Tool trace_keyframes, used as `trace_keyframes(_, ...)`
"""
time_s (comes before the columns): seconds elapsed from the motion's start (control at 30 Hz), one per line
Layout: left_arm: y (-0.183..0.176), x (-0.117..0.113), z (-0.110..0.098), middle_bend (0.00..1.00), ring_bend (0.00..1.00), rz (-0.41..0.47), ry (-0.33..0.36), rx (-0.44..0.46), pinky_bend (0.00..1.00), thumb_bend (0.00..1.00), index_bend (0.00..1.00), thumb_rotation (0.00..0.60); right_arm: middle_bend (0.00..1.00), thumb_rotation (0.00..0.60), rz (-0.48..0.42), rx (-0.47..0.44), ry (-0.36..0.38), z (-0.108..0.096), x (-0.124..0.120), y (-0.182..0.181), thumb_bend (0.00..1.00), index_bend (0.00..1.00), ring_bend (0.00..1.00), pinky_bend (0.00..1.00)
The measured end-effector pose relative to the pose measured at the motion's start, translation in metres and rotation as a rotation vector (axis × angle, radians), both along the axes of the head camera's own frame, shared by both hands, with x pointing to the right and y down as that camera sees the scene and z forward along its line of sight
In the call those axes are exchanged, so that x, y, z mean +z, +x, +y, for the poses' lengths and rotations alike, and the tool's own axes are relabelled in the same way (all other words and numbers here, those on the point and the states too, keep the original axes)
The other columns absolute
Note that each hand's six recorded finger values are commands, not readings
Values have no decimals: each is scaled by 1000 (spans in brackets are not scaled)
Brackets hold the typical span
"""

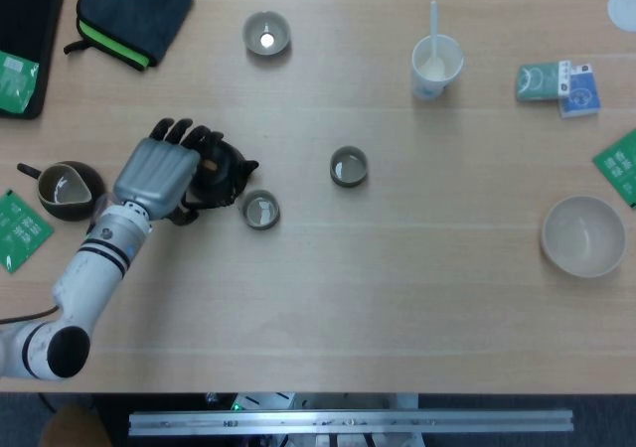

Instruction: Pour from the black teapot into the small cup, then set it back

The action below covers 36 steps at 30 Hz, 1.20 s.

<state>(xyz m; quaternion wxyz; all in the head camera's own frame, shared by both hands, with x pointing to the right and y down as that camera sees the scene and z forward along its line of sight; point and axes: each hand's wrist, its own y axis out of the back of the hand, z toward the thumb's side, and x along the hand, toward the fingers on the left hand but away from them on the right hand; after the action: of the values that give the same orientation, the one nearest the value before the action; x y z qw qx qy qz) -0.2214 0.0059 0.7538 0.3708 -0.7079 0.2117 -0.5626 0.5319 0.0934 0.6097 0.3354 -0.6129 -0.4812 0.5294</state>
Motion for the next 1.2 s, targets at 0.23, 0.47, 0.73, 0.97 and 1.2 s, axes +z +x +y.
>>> trace_keyframes(0.23,-2,3,-11,104,35,19,-16,-42,66,194,66,600,289,600,1,0,2,-1,0,-1,120,310,204,253)
trace_keyframes(0.47,3,3,-17,108,35,32,-10,-49,66,193,66,600,290,600,2,4,2,-1,-1,0,120,310,204,253)
trace_keyframes(0.73,2,6,-30,113,35,26,17,-71,66,193,68,600,289,600,3,11,2,0,-1,3,120,310,204,253)
trace_keyframes(0.97,3,9,-39,119,35,30,27,-94,67,193,69,600,290,600,1,12,6,0,-1,4,120,310,204,253)
trace_keyframes(1.2,6,11,-44,124,35,39,35,-100,66,193,77,600,290,600,0,15,6,1,-2,5,120,310,204,253)
